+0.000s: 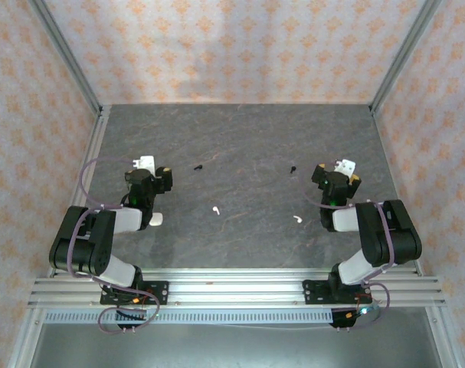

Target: Insert wireless bluetooth earbuds into charging case

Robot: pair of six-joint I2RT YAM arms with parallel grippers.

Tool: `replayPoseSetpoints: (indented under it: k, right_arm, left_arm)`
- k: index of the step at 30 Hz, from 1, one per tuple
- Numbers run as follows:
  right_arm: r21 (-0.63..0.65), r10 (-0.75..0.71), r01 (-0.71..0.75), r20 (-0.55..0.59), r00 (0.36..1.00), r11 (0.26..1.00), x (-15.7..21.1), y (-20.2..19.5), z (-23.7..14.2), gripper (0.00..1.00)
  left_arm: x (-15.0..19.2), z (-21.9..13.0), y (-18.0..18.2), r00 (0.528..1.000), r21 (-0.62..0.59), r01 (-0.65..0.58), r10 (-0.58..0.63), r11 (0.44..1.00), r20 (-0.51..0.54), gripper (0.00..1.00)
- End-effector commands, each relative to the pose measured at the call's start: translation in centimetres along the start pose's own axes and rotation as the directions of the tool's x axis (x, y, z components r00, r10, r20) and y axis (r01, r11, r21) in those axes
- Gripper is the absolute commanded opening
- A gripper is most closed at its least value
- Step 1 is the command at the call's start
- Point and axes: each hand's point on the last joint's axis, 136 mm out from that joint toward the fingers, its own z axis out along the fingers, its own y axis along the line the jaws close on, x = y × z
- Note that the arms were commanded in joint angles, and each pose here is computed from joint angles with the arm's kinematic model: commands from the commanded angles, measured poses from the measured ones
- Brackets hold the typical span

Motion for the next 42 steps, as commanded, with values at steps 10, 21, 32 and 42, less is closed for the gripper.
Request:
replayPoseSetpoints:
  k: [10,21,32,42]
  right_arm:
    - [0.014,0.017,-0.017,0.012,1.000,1.000,-0.4,-0.3,0.2,0.99]
    - [0.015,0.016,-0.016,0.011,1.000,1.000,-0.4,-0.3,0.2,0.99]
    - [0.013,0.018,-0.018,0.012,1.000,1.000,-0.4,-0.2,0.2,0.99]
    - [-0.007,0.012,-0.012,0.021,1.000,1.000,-2.3,-0.2,-1.2,0.99]
  left_arm:
    - [-0.9,0.3,0.5,1.000,-0.021,0.013,-0.012,1.000,0.019,1.00]
    - [-0.9,0.3,0.6,1.000,-0.023,0.015,-0.014,1.000,0.019,1.00]
    - [-1.0,0.3,0.6,1.000,-0.023,0.016,-0.015,1.000,0.020,1.00]
    - [-3.4,-1.2,1.6,0.998,-0.072,0.041,-0.045,0.997,-0.053,1.00]
